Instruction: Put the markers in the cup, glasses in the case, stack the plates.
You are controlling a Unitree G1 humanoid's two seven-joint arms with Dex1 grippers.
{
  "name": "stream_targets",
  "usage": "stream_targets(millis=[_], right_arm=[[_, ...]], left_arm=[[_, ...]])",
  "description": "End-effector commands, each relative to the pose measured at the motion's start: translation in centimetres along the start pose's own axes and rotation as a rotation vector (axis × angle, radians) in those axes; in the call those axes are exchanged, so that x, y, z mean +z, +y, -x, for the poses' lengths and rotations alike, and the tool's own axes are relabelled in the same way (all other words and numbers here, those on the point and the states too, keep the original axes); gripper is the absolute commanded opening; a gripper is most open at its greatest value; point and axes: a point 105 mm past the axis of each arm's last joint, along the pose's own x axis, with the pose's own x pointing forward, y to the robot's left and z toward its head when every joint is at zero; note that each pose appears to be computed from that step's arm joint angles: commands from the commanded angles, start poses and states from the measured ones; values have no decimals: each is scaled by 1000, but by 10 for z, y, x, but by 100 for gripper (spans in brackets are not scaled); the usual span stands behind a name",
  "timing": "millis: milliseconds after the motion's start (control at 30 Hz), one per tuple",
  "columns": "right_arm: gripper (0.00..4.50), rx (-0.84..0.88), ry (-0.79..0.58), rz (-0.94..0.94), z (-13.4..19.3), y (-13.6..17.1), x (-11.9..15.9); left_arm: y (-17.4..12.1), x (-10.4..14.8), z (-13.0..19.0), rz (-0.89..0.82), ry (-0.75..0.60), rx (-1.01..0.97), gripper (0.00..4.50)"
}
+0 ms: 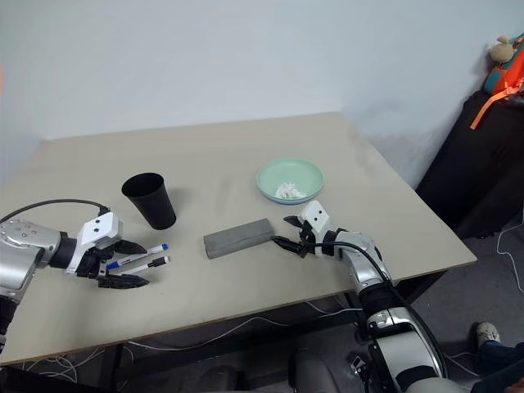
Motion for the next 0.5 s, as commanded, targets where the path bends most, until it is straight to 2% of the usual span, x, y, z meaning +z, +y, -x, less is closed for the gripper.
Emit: stream_targets(millis=[33, 100, 233, 500], right_arm=[[349, -11, -42, 43, -1, -6, 17], [349, -11, -42, 43, -1, -6, 17], [349, -13, -41, 35, -1, -5, 15], [349, -14, -41, 35, -1, -5, 15]], left_arm=[[5, 10, 12, -33, -28, 38, 447], [5, 10, 12, -33, -28, 39, 447], [17, -5, -14, -4, 7, 93, 447], [19, -6, -15, -10, 7, 94, 447]])
